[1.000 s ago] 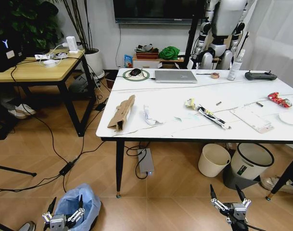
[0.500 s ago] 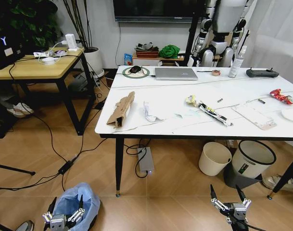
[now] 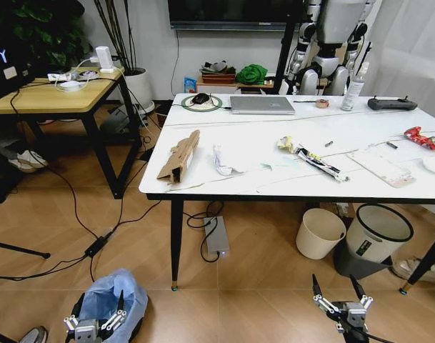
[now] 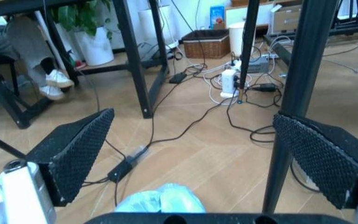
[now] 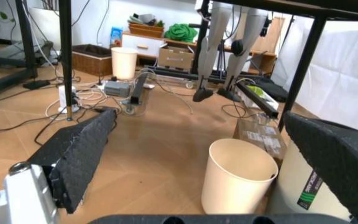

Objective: Pick up the trash bin and place the trash from the table into it.

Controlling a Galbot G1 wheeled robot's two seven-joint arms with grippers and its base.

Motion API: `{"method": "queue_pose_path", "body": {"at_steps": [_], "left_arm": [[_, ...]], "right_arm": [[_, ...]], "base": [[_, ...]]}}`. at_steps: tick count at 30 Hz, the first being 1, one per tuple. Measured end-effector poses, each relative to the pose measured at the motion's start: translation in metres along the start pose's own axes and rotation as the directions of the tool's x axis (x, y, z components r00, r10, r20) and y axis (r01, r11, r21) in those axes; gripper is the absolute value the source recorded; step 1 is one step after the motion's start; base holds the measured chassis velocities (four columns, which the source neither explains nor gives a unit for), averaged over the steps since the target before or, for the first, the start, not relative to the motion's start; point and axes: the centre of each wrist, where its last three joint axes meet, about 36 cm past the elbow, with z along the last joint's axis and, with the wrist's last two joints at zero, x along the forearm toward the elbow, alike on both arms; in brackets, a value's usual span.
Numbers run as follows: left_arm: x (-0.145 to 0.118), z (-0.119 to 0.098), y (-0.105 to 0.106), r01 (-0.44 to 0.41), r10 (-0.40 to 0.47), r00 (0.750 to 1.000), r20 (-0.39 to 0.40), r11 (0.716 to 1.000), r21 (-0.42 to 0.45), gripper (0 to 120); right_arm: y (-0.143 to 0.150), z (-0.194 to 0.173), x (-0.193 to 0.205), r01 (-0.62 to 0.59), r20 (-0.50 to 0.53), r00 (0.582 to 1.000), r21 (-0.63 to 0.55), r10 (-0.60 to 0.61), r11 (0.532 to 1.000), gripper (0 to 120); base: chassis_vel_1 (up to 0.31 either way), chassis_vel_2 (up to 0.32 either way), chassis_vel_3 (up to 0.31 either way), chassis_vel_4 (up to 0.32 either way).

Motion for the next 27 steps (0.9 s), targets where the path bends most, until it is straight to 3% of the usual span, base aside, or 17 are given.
{"method": "queue_pose_path", "body": {"at_steps": [27], "left_arm": [[0.0031, 0.0006, -0.0008, -0.006, 0.006, 1.000, 0.004, 1.000, -0.004, 100]], "right_arm": [[-0.0002, -0.0003, 0.0017, 0.000, 0.001, 1.000, 0.001, 0.000, 1.000, 100]], "base": [[0.000, 0.000, 0.000, 0.000]]}}
